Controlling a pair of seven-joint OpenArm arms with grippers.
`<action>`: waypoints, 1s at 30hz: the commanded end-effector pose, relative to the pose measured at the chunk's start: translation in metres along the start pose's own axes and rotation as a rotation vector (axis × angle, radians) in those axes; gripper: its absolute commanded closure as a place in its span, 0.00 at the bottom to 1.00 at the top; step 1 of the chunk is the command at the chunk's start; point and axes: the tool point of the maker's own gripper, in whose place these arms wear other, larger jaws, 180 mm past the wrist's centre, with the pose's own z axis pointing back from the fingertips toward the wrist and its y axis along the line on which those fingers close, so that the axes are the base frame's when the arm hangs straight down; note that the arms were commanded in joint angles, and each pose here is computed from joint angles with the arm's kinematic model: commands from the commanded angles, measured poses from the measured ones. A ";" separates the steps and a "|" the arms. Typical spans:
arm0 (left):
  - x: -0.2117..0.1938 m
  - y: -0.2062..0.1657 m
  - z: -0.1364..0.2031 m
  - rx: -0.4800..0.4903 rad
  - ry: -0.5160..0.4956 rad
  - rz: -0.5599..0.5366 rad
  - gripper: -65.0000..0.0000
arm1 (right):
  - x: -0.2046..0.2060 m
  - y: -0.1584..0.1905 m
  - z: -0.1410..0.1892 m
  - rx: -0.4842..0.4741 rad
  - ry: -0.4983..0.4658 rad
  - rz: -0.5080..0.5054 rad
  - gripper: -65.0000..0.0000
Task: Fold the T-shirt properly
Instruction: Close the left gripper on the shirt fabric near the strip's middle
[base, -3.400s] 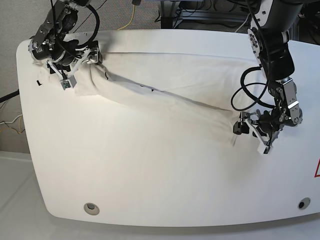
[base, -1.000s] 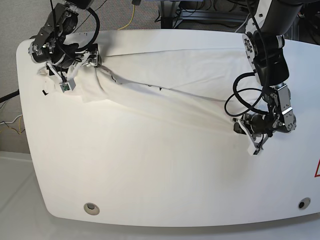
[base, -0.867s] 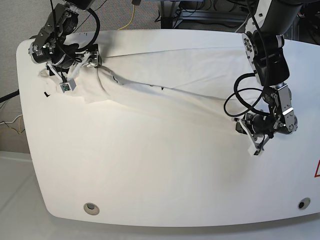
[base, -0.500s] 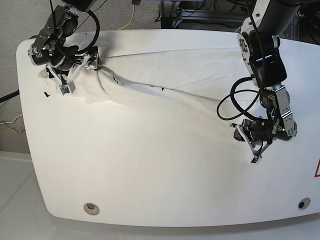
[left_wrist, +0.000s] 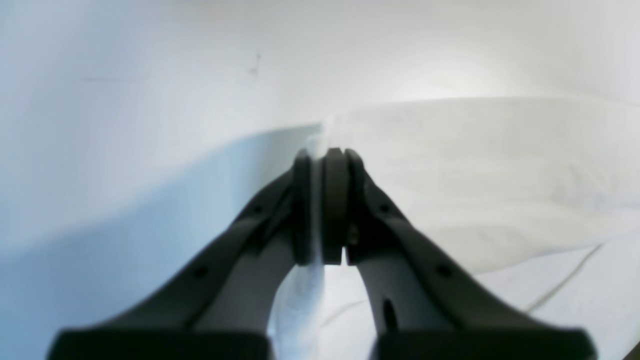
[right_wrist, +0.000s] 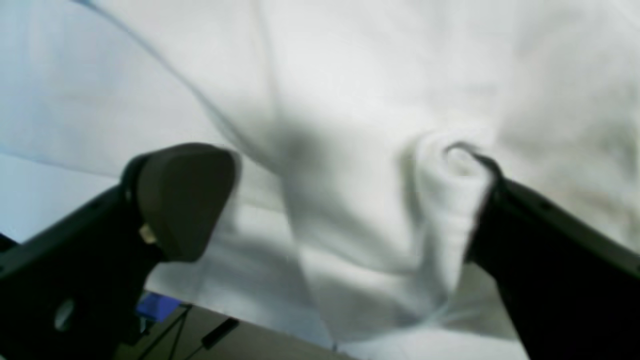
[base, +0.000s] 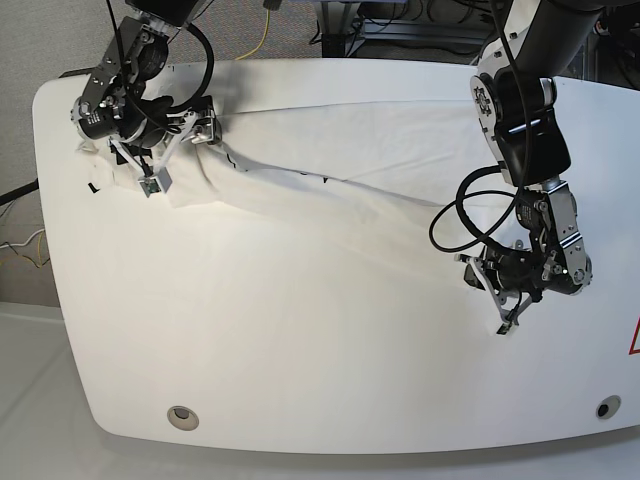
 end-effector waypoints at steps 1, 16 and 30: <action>0.019 0.000 0.008 0.004 -0.036 -0.016 0.95 | 0.013 -0.005 0.006 -0.015 -0.040 0.013 0.01; 0.012 -0.014 0.012 0.015 -0.011 -0.045 0.95 | 0.023 -0.005 0.006 -0.015 -0.061 0.018 0.01; -0.009 -0.020 0.003 0.009 0.044 -0.070 0.95 | 0.023 -0.005 0.006 -0.015 -0.061 0.018 0.01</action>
